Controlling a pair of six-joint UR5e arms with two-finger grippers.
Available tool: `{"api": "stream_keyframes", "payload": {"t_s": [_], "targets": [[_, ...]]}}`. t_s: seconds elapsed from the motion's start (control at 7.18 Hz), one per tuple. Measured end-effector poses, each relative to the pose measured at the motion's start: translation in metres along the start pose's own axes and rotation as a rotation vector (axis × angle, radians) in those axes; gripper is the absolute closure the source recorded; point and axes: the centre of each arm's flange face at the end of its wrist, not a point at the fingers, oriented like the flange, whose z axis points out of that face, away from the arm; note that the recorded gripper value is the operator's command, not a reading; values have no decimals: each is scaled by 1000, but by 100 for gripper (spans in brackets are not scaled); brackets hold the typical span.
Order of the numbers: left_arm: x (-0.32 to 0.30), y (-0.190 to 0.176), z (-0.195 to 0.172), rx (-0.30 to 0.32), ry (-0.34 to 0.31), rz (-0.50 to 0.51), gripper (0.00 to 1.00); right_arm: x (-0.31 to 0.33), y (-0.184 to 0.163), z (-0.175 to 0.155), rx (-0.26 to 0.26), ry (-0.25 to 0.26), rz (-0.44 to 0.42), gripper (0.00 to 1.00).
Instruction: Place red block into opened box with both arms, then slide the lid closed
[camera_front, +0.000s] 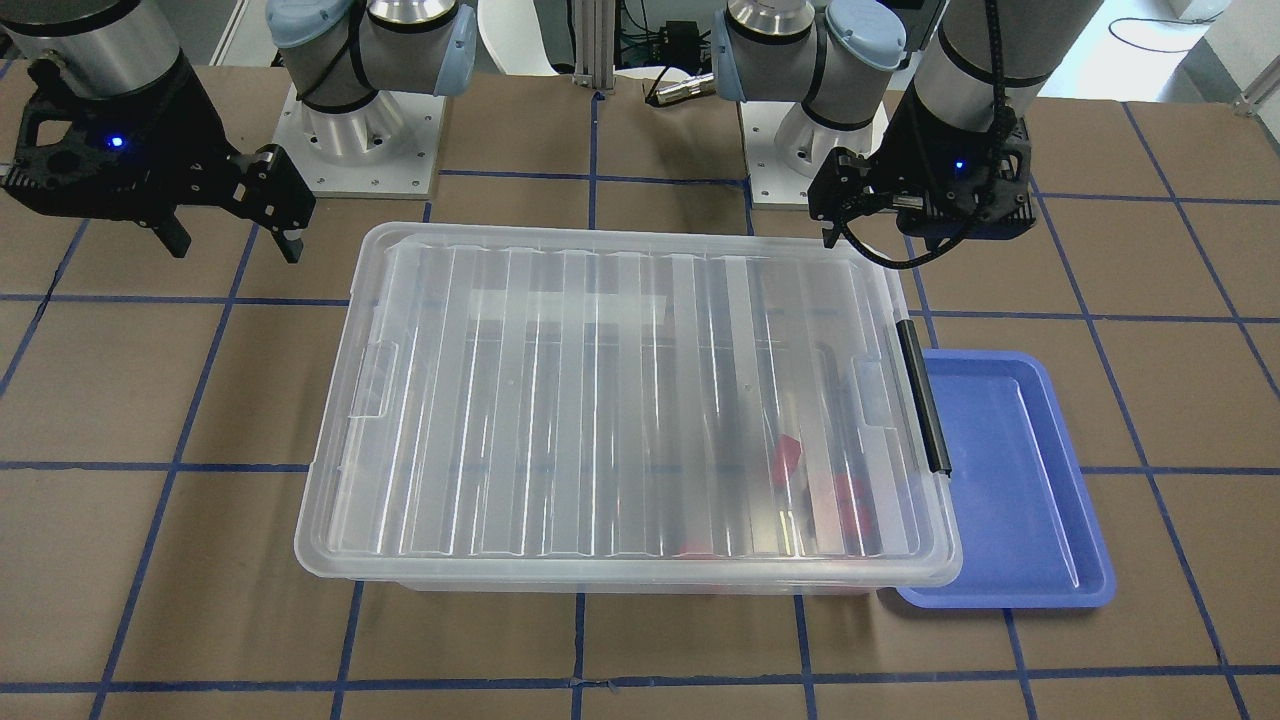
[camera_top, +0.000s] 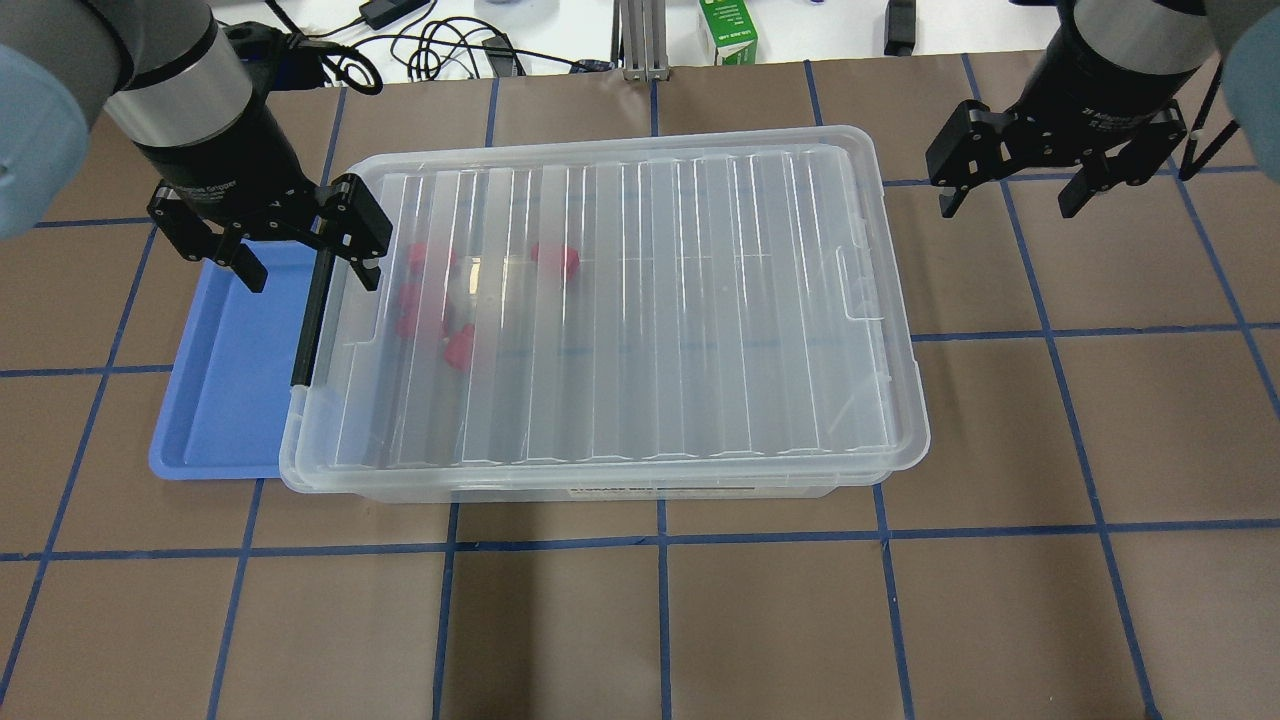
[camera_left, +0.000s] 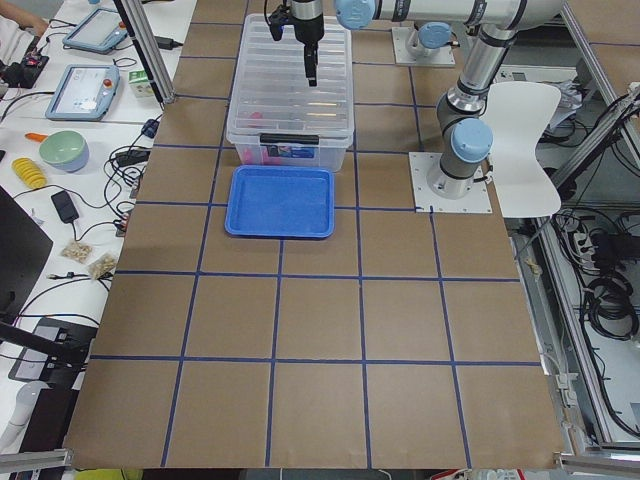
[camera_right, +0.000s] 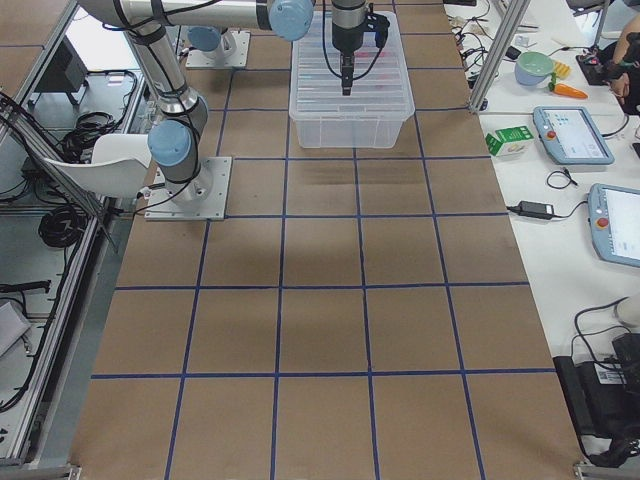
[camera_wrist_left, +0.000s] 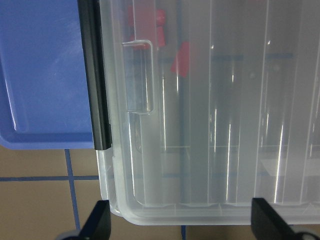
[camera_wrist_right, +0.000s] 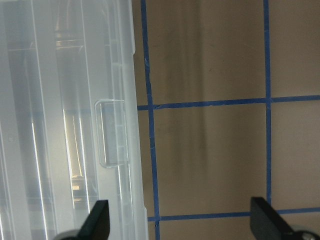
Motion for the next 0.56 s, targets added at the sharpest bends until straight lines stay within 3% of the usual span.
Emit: {"api": "stream_keyframes", "payload": {"t_s": [0.56], "targets": [[1, 0, 2, -2, -1, -1, 0, -21, 8, -6, 1, 16, -10, 0]]}}
